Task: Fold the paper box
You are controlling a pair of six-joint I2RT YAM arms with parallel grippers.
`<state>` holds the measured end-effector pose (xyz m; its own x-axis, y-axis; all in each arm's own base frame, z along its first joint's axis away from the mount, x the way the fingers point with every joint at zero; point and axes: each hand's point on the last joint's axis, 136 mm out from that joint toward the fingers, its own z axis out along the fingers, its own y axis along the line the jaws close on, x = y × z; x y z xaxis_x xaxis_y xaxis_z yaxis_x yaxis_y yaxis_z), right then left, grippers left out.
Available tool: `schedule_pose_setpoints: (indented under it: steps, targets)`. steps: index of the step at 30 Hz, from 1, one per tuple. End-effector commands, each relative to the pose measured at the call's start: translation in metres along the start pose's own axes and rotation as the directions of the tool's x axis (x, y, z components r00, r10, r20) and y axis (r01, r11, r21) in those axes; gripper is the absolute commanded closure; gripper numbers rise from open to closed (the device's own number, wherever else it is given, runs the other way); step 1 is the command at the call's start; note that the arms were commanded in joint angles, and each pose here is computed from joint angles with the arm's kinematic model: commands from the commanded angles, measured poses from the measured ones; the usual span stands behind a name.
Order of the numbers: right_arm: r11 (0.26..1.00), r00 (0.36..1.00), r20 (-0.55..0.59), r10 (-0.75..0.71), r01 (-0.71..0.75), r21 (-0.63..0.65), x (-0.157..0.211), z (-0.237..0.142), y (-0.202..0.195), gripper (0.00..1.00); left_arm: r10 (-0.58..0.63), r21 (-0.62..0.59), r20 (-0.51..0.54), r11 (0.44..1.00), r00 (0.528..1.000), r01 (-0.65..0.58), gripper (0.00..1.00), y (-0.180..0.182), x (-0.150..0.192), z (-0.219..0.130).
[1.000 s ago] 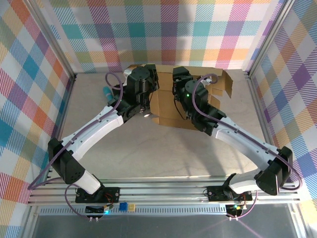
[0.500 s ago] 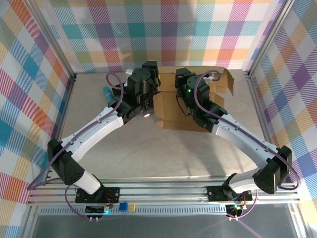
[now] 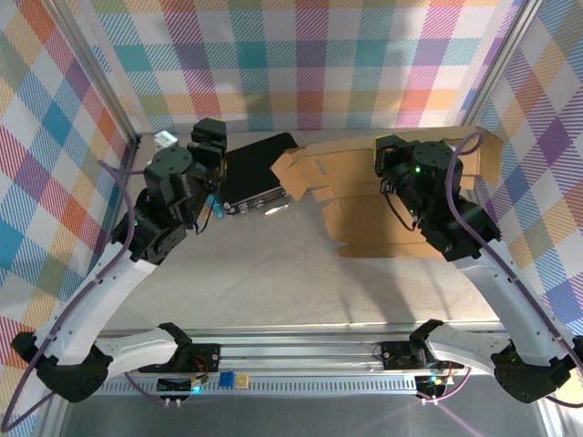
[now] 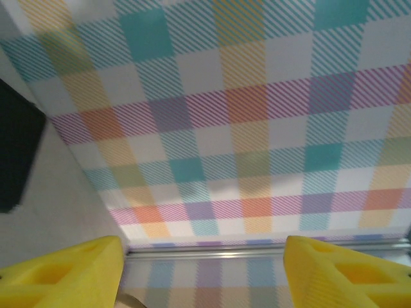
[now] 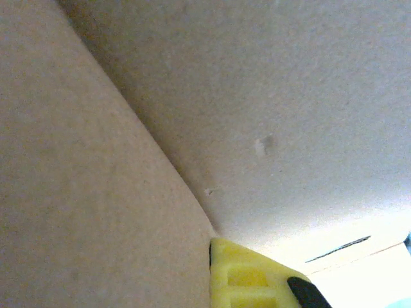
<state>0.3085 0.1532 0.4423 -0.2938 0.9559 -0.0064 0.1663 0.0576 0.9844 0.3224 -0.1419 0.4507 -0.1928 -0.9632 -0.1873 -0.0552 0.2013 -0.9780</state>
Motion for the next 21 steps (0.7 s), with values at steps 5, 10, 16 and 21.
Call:
schedule_pose_setpoints:
  steps: [5,10,16,21]
  targets:
    - [0.945,0.958,-0.065,0.278,-0.261,0.197,0.016,0.028,-0.047,1.0,0.217,-0.2,-0.037,0.955,0.976,-0.22,0.39,0.056,-0.008,0.001]
    - [0.913,0.943,-0.023,0.332,-0.316,0.257,-0.007,0.093,-0.075,1.0,0.258,-0.255,-0.15,0.923,0.954,-0.289,0.46,0.066,0.0,0.006]
    - [0.898,0.913,-0.131,0.387,-0.34,0.28,-0.013,0.149,-0.119,1.0,0.292,-0.221,-0.261,0.91,0.92,-0.351,0.54,0.078,0.011,0.004]
    - [0.895,0.919,-0.14,0.368,-0.309,0.321,-0.016,0.15,-0.139,1.0,0.367,-0.108,-0.483,0.876,0.795,-0.47,0.61,0.096,0.054,0.012]
